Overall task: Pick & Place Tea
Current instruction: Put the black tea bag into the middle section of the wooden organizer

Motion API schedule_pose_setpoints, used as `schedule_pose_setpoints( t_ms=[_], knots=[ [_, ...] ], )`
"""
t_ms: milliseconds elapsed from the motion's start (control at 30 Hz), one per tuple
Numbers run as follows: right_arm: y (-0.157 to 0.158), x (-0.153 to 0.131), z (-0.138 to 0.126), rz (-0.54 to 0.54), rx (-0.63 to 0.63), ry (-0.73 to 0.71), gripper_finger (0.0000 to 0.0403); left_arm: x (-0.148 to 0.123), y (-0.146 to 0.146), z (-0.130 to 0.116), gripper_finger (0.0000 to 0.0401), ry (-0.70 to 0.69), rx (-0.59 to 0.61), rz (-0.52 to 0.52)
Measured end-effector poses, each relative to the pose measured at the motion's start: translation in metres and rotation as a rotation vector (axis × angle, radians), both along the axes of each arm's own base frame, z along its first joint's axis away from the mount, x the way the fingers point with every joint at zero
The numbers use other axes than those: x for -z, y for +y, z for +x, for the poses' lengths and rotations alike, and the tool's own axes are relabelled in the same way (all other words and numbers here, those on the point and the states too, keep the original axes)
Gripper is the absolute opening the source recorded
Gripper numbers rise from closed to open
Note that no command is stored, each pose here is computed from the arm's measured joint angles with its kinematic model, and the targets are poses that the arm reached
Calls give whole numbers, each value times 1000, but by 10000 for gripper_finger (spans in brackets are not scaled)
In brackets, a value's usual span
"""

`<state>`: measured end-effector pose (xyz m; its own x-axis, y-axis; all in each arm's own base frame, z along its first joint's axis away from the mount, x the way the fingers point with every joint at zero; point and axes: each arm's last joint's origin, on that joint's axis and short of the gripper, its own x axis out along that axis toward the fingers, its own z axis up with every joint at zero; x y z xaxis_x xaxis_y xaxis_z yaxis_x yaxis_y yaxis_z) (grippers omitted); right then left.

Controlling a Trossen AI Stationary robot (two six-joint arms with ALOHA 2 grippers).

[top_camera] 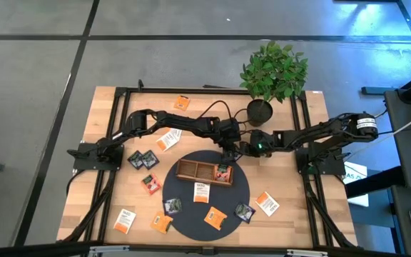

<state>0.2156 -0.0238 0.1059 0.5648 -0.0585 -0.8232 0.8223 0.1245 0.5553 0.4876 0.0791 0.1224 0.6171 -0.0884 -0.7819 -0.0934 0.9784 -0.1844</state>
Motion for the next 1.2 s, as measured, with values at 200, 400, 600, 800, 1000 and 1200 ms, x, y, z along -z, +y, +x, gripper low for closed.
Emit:
schedule_pose_setpoints(
  t_ms=[200, 400, 600, 800, 1000, 1200],
  knots=[
    [0, 0, 0, -43, -37, 5, 6, -3, 3, -1, 120, -2, 3, -9],
    [-2, -9, -2, -131, -66, -18, 4, -29, 17, -7, 120, -30, -29, -1],
    [-3, -31, -4, -264, -115, -114, 2, -89, 29, -18, 120, -169, -78, 5],
    [5, -66, 2, -404, -234, -234, 2, -145, 22, -40, 120, -229, -103, -5],
    [16, -120, 22, -551, -407, -230, 1, -196, -6, -78, 120, -343, -72, 32],
    [34, -169, 43, -667, -539, -283, 0, -216, -35, -137, 120, -462, -78, 19]
  ],
)
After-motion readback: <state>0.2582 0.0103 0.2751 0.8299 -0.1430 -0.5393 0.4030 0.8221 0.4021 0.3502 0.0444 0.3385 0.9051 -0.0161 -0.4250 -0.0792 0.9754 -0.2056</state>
